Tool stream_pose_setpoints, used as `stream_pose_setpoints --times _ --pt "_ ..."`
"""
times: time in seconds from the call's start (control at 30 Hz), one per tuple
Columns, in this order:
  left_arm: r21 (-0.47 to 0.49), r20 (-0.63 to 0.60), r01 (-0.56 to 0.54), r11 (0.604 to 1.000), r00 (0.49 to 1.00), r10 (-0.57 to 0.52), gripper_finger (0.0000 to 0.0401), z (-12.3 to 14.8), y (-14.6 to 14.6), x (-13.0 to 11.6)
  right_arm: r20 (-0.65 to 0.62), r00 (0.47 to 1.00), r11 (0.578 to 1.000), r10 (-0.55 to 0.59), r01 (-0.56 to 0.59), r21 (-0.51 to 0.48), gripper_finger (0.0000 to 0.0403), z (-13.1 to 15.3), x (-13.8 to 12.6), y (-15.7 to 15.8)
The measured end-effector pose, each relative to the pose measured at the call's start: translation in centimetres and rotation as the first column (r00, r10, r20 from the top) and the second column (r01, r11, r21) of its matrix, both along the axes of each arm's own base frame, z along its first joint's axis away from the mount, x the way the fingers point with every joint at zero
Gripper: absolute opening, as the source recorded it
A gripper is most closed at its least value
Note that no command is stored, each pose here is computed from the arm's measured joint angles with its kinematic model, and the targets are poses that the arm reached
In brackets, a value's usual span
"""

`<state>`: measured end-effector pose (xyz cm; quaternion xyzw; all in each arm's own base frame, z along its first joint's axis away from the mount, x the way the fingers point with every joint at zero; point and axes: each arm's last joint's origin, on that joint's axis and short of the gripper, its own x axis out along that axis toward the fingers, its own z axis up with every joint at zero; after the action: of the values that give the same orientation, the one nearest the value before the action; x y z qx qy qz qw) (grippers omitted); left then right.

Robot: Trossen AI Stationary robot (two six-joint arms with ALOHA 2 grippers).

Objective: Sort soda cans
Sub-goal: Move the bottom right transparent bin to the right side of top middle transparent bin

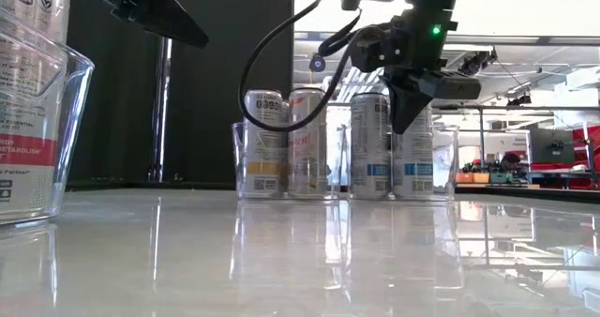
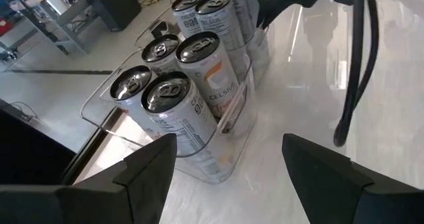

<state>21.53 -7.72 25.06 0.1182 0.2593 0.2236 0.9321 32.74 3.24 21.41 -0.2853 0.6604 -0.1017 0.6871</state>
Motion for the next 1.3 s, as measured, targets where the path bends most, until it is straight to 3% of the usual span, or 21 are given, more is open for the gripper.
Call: stream_pose_setpoints --times 0.33,0.5,0.9,1.03,1.17,1.3 --pt "-0.021 0.015 -0.04 0.999 0.999 0.04 0.0268 0.0 0.6 0.2 -0.028 0.999 0.999 0.02 -0.019 0.036 0.0 0.9 -1.2 1.2" --pt "-0.023 0.018 -0.042 0.999 0.999 0.043 0.0268 0.0 0.7 0.3 -0.036 0.999 0.996 -0.015 0.018 0.083 0.0 1.4 -1.4 0.0" --pt "-0.029 0.031 -0.042 0.999 0.999 0.043 0.0268 0.1 0.6 0.3 -0.026 0.999 0.998 -0.026 0.027 0.049 0.0 1.4 -0.6 -4.4" --pt "-0.03 0.033 -0.042 0.999 0.999 0.043 0.0268 0.2 0.6 0.3 -0.019 0.998 0.994 -0.062 0.064 0.088 0.0003 1.4 -0.6 -5.2" --pt "-0.032 0.037 -0.042 0.999 0.998 0.044 0.0268 0.2 0.6 0.4 -0.011 0.997 0.989 -0.082 0.083 0.124 0.0025 1.5 -0.7 -5.6" --pt "-0.04 0.042 -0.046 0.998 0.998 0.048 0.0268 0.2 0.6 0.4 -0.005 0.996 0.99 -0.087 0.088 0.107 0.0072 1.6 -0.6 -5.7"
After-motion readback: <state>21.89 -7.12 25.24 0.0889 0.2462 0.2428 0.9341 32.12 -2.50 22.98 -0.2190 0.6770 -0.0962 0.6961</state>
